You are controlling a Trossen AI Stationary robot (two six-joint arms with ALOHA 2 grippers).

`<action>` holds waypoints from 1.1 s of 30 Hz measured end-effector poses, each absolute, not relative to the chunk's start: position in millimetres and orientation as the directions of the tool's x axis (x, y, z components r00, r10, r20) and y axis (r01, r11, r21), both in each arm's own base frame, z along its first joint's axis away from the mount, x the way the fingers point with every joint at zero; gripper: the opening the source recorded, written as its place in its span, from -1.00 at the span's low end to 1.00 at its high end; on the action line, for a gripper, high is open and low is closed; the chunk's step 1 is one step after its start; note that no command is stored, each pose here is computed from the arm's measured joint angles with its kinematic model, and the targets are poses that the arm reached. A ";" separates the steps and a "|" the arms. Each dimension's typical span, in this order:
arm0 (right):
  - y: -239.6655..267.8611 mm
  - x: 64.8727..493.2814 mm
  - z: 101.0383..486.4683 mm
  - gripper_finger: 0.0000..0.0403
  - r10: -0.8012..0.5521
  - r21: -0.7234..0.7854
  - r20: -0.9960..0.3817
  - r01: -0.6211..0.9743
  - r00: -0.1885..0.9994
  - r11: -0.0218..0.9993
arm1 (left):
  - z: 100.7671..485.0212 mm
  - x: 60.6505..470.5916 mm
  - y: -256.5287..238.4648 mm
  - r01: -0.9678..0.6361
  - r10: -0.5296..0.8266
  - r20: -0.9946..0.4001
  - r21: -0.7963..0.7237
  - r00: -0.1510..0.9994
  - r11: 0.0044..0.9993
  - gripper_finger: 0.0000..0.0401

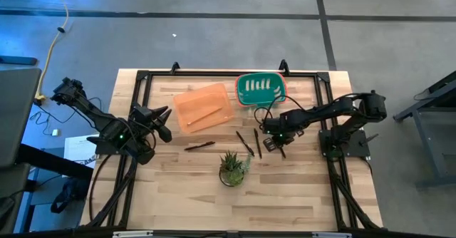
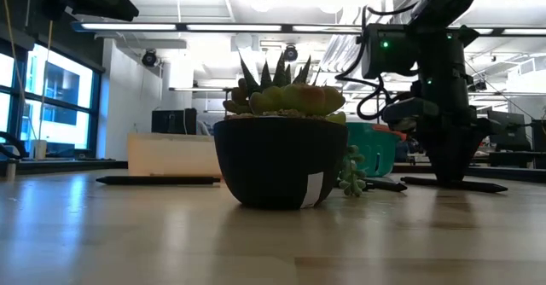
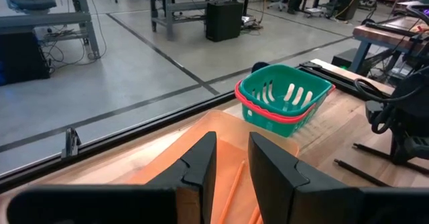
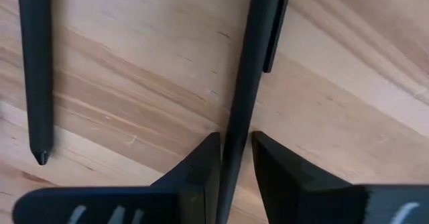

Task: Sort pens & pencils
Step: Put the black pen into the green basket

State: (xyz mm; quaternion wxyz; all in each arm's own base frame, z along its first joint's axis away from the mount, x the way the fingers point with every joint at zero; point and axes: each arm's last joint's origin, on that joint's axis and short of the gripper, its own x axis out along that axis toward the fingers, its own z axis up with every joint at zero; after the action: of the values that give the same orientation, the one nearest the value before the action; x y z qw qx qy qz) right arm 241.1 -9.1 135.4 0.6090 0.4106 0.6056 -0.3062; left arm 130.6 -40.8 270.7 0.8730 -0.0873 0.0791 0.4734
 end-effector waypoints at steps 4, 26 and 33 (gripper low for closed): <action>-9.1 239.4 135.4 -0.80 0.121 0.114 -0.991 0.874 0.064 0.473 | 270.7 130.7 -40.8 -0.840 0.812 -0.221 -0.078 0.539 0.537 -0.62; -8.2 229.7 157.6 -0.99 0.122 0.174 -0.984 0.855 0.130 0.489 | 270.7 130.6 -40.8 -0.840 0.812 -0.221 -0.077 0.540 0.537 -0.62; -7.8 222.9 175.9 -1.00 0.118 0.234 -0.972 0.842 0.202 0.486 | 270.7 130.6 -40.8 -0.840 0.812 -0.221 -0.076 0.540 0.537 -0.62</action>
State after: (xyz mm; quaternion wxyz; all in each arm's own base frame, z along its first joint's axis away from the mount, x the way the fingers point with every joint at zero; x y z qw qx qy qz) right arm 222.9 -7.8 175.9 0.6494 0.4236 0.5668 -0.2785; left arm 130.6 -40.8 270.7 0.8731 -0.0865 0.0798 0.4731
